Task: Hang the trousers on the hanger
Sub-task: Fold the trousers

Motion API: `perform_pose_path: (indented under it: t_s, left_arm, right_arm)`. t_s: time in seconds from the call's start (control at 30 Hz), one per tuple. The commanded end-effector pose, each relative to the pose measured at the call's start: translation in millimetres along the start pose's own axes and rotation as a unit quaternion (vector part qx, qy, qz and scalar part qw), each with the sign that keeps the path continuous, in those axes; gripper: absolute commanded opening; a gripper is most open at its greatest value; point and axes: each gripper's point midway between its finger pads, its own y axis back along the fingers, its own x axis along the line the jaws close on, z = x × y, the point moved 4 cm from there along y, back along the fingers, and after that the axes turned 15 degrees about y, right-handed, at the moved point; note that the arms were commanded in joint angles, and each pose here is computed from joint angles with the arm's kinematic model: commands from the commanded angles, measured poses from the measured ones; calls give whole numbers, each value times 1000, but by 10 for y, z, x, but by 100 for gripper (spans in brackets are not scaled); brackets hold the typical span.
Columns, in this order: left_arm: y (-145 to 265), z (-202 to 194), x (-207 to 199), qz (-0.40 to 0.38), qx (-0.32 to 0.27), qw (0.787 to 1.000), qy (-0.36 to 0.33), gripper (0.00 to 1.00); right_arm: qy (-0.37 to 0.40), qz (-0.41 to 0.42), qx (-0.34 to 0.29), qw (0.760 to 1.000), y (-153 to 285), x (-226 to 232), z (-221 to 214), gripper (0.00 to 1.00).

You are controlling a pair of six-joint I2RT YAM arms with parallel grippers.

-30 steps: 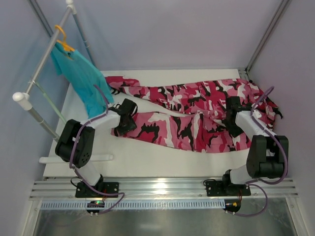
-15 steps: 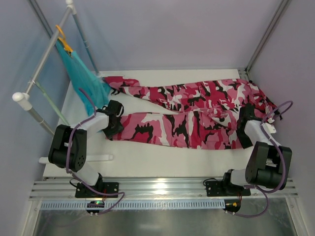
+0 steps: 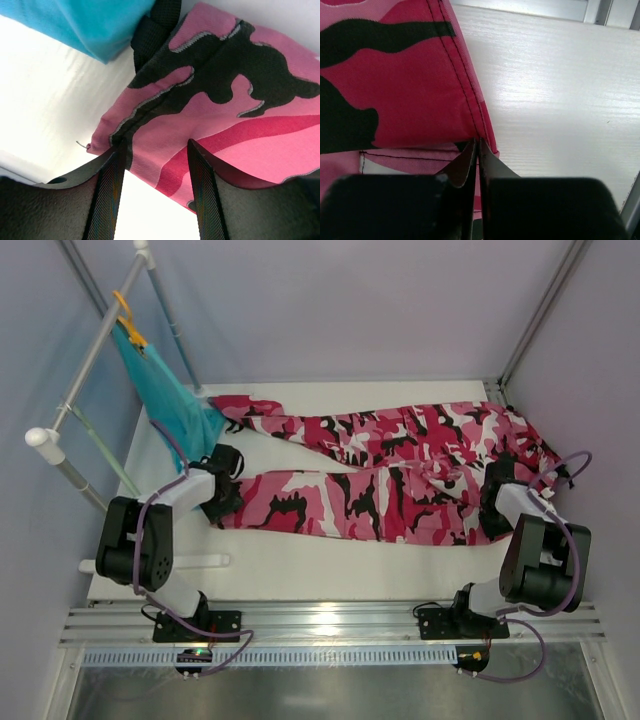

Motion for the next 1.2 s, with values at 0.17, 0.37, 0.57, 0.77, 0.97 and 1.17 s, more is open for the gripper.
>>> perform_pose_path:
  t_s: [0.17,0.37,0.57,0.77,0.97,1.17]
  left_arm:
    - [178,243,90,-1,-42,999,32,53]
    - [285,220,-30,-39,-24,998,43,53]
    - [634,184,-220,-118,-49,992,22,56]
    - [1216,40,-521,-246,-64,966,-38,59]
    - [1524,-228,-881,-337,-20,936,-102,63]
    - [1513,-151,-1318,-332,-33,934,-129,66]
  right_arm:
    - [-62,-32,15,997,149,-489,-298,4]
    - [-134,5,5,991,302,-758,-491,4]
    - [-137,101,-19,985,486,-597,-378,20]
    - [96,391,-108,909,1162,297,152,60]
    - [228,434,-113,864,1679,1043,812,64]
    - [275,433,-86,854,1539,1962,1082,64]
